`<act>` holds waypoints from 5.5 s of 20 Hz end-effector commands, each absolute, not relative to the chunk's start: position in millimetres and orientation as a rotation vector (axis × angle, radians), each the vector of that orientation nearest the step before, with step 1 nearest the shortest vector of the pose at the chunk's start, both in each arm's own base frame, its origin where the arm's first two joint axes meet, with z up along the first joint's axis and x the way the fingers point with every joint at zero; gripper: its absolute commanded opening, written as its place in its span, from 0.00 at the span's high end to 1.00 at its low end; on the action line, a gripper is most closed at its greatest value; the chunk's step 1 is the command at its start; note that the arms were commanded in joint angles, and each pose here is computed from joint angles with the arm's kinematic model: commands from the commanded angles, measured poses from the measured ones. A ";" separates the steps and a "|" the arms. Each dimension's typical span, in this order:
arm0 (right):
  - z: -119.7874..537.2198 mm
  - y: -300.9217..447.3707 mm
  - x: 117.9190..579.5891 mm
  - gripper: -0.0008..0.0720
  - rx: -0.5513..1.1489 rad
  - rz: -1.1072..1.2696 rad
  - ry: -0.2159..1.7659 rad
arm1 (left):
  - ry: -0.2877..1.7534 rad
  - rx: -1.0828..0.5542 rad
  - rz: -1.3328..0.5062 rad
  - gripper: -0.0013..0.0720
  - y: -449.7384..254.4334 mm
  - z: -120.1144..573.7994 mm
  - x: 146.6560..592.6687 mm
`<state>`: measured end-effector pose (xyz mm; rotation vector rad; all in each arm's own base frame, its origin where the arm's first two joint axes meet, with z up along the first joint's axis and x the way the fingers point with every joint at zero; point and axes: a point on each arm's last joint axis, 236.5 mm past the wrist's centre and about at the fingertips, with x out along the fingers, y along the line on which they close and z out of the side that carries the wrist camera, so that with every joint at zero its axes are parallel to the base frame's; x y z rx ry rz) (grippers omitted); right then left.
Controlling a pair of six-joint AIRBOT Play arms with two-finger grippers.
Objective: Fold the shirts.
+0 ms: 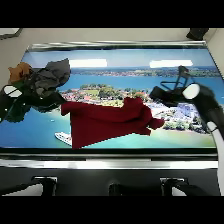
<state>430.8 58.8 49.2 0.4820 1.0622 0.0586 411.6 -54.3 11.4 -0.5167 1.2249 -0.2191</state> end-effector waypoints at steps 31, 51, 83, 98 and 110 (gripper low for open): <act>-69.6 112.5 355.2 0.93 0.531 0.252 1.349 | 1.372 -0.657 -0.362 0.94 -133.1 -64.6 299.5; 571.9 56.8 218.4 0.93 0.250 0.312 -0.444 | -0.267 -0.207 -0.409 0.95 -85.9 561.7 209.7; -3.2 -65.8 327.8 0.29 0.665 -0.036 1.617 | 1.704 -0.630 -0.300 0.19 -52.1 -71.2 264.8; -85.8 9.6 349.3 0.14 0.506 0.092 1.567 | 1.587 -0.717 -0.246 0.94 -93.5 -110.5 274.9; -68.8 3.6 374.4 0.93 0.427 0.062 1.467 | 1.519 -0.674 -0.300 0.94 -92.1 -83.6 300.7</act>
